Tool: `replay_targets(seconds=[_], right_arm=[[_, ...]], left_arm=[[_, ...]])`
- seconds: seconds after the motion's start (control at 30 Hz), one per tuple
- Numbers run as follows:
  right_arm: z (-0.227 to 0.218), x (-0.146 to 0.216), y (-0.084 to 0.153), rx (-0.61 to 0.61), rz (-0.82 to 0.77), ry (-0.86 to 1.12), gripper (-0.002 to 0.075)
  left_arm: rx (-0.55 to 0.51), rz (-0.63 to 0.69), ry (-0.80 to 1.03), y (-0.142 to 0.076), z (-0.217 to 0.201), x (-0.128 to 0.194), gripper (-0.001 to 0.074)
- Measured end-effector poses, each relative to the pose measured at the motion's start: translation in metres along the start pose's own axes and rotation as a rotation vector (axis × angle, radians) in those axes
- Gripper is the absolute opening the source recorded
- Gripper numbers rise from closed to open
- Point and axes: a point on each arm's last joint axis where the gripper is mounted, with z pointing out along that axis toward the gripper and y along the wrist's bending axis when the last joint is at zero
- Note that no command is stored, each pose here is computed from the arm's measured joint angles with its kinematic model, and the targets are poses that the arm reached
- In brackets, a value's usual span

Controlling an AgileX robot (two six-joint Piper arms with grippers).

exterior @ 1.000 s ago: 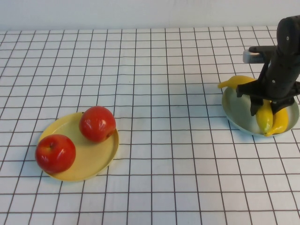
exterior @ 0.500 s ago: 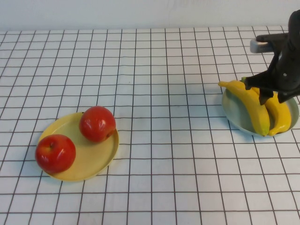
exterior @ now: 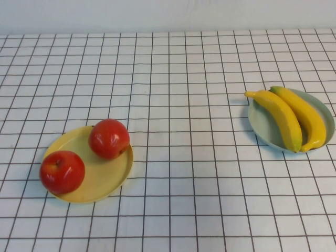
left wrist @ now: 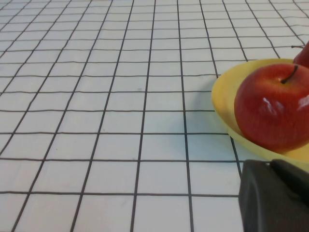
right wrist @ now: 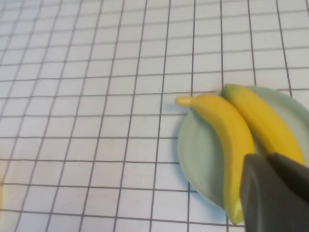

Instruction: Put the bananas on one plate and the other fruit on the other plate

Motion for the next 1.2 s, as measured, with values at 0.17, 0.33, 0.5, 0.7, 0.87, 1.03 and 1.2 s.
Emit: replay_targets(seconds=[0.17,0.33,0.5,0.7,0.87,1.03,1.2], right_arm=[[-0.067,0.033,-0.003,-0.077,-0.053,-0.168,-0.0014],[-0.128,0.068,-0.009,-0.120,-0.103,-0.341,-0.0014],[-0.168,0.105,-0.019,-0.118,-0.150,-0.439,-0.0014],[-0.179,0.131,-0.028,-0.067,-0.177,-0.365,-0.0014],[-0.177,0.132,-0.030,-0.057,-0.163,-0.371,-0.0014],[-0.154,0.133,-0.031,-0.073,-0.169,-0.504,-0.0015],[-0.122,0.147,-0.036,-0.084,-0.167,-0.601,-0.0015]], left_arm=[[0.000,0.000,0.000,0.000,0.000,0.000,-0.0002],[0.000,0.000,0.000,0.000,0.000,0.000,-0.0002],[0.000,0.000,0.000,0.000,0.000,0.000,-0.0002],[0.000,0.000,0.000,0.000,0.000,0.000,-0.0002],[0.000,0.000,0.000,0.000,0.000,0.000,-0.0002],[0.000,0.000,0.000,0.000,0.000,0.000,-0.0002],[0.000,0.000,0.000,0.000,0.000,0.000,-0.0002]])
